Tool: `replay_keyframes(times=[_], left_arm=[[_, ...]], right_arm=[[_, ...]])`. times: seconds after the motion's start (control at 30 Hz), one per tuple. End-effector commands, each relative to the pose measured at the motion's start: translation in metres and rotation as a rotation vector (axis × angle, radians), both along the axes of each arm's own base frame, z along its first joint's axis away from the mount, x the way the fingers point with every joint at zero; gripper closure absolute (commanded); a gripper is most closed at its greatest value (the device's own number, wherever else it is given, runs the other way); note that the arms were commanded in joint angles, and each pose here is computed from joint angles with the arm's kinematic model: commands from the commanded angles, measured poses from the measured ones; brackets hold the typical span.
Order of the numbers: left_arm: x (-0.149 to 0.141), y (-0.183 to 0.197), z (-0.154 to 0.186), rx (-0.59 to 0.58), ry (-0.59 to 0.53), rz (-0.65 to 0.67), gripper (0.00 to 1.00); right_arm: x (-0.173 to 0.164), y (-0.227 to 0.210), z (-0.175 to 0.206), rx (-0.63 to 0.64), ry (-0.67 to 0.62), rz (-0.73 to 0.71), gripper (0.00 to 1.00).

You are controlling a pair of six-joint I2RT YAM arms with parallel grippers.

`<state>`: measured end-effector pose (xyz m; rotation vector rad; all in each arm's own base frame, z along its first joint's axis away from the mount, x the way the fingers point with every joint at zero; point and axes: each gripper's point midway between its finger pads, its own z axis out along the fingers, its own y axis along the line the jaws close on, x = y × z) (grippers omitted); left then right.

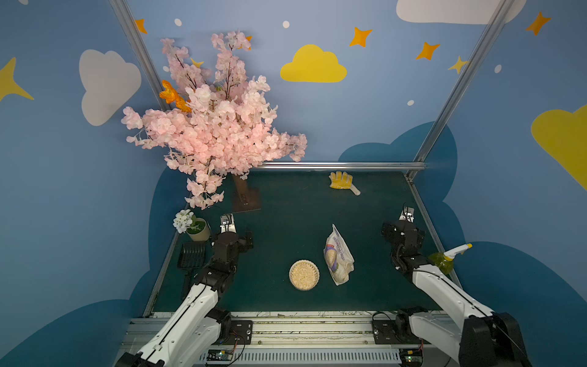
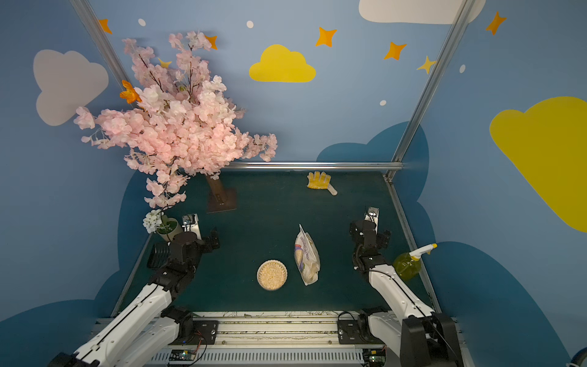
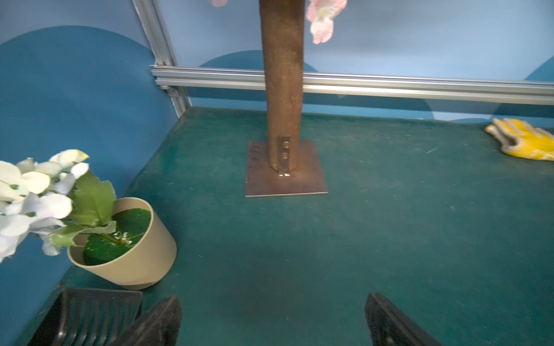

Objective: Pour the oats into the breakfast bowl
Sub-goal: Reset both arms

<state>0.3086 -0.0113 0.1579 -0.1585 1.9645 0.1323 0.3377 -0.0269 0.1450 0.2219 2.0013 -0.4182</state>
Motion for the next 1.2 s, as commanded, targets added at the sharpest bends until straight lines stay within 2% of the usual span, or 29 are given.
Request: replay_keyframes(times=[0.0,0.17,0.23,0.3,0.4,0.47,0.57,0.7,0.8,0.97,1.1,1.17], left_arm=[[0.018,0.004,0.007,0.042,-0.105,-0.006,0.0],[0.033,0.002,-0.037,0.043,-0.088,-0.07,0.0],[0.044,0.01,-0.04,0.046,-0.073,-0.033,0.0],[0.054,0.007,-0.043,0.066,-0.047,-0.068,0.0],[0.067,-0.002,-0.042,0.091,-0.076,-0.127,0.0],[0.067,-0.001,-0.049,0.084,-0.09,-0.14,0.0],[0.069,0.0,-0.062,0.051,-0.168,-0.168,0.0],[0.069,-0.002,-0.067,0.023,-0.102,-0.199,0.0],[0.076,-0.009,-0.066,0.043,-0.12,-0.237,0.0],[0.08,-0.007,-0.069,0.057,-0.083,-0.211,0.0],[0.082,-0.009,-0.069,0.069,-0.074,-0.211,0.0],[0.082,-0.009,-0.069,0.069,-0.073,-0.211,0.0]], right_arm=[[0.01,0.002,-0.015,-0.016,0.03,0.048,0.02],[0.018,0.0,-0.033,0.019,0.046,0.029,0.02],[0.022,0.004,-0.033,0.016,0.073,0.061,0.02],[0.025,0.005,-0.03,0.017,0.052,0.07,0.02],[0.028,0.008,-0.026,0.029,-0.015,0.107,0.02],[0.029,0.013,-0.025,0.046,-0.04,0.146,0.02],[0.031,0.021,-0.026,0.056,-0.032,0.197,0.02],[0.033,0.028,-0.026,0.061,-0.038,0.245,0.02],[0.033,0.031,-0.03,0.047,-0.065,0.28,0.02],[0.045,0.018,-0.048,0.064,-0.165,0.198,0.02],[0.053,0.018,-0.058,0.11,0.023,0.239,0.02],[0.055,0.015,-0.053,0.136,-0.043,0.208,0.02]])
